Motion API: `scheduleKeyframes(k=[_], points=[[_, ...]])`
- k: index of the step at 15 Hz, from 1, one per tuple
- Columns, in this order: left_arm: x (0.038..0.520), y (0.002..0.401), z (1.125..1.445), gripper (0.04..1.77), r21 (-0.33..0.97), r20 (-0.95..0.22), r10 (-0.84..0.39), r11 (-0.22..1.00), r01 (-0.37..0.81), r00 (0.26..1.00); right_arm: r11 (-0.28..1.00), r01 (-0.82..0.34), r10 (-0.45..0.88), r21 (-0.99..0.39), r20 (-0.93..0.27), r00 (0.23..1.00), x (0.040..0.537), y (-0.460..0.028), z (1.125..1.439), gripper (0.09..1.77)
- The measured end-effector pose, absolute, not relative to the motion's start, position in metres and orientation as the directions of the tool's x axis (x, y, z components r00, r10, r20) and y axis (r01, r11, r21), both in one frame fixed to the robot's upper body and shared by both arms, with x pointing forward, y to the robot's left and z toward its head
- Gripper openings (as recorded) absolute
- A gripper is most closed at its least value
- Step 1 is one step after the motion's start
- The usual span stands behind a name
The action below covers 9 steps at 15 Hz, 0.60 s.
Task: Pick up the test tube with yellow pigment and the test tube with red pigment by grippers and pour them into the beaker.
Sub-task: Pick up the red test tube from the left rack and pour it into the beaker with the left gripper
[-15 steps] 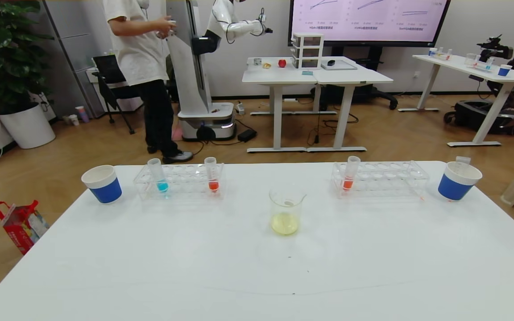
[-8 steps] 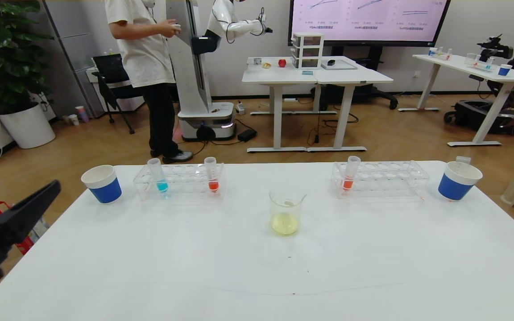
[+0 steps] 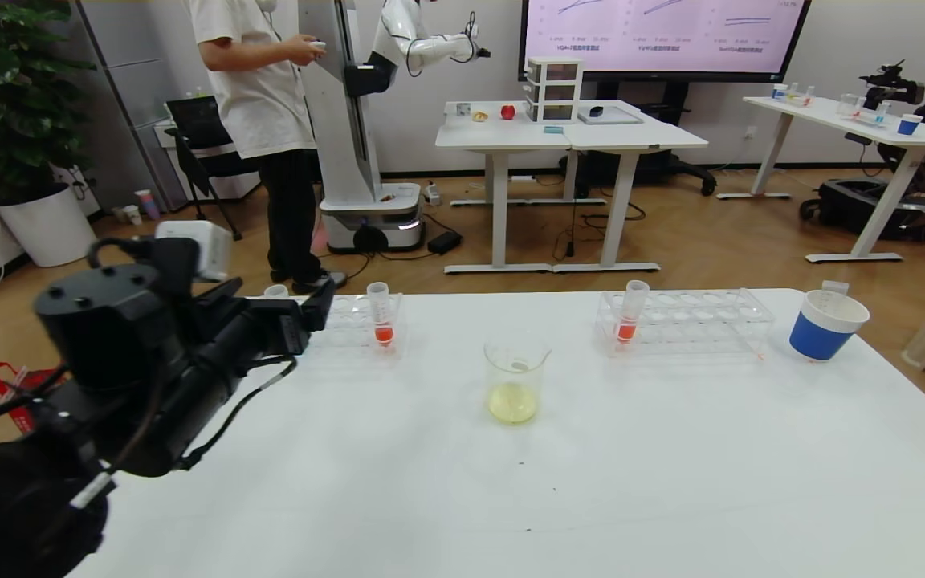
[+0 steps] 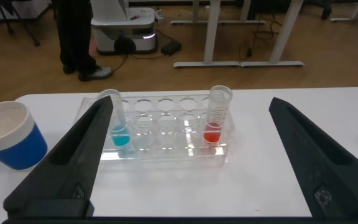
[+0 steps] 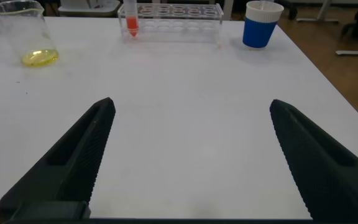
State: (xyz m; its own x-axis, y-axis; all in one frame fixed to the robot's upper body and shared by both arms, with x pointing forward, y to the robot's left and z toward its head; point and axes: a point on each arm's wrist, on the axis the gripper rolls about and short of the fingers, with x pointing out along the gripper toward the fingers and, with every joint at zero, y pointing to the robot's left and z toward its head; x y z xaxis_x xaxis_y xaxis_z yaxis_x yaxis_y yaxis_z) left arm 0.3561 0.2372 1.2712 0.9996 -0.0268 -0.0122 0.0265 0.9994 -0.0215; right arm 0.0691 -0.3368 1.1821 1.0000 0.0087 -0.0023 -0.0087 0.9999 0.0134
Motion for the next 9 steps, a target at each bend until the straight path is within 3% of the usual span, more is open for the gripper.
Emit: scheduleKeyframes(k=[4, 9], points=[[0.398, 0.187, 1.231, 1.75, -0.023, -0.006, -0.063, 0.998, 0.063, 0.998, 1.0, -0.009, 0.009, 0.013, -0.002, 1.0, 0.069, -0.337, 1.182, 1.74], [0.431, 0.168, 1.197, 1.75, -0.017, -0.011, -0.065, 0.998, 0.065, 0.998, 1.0, -0.009, 0.009, 0.013, -0.002, 1.0, 0.069, -0.337, 1.182, 1.74]])
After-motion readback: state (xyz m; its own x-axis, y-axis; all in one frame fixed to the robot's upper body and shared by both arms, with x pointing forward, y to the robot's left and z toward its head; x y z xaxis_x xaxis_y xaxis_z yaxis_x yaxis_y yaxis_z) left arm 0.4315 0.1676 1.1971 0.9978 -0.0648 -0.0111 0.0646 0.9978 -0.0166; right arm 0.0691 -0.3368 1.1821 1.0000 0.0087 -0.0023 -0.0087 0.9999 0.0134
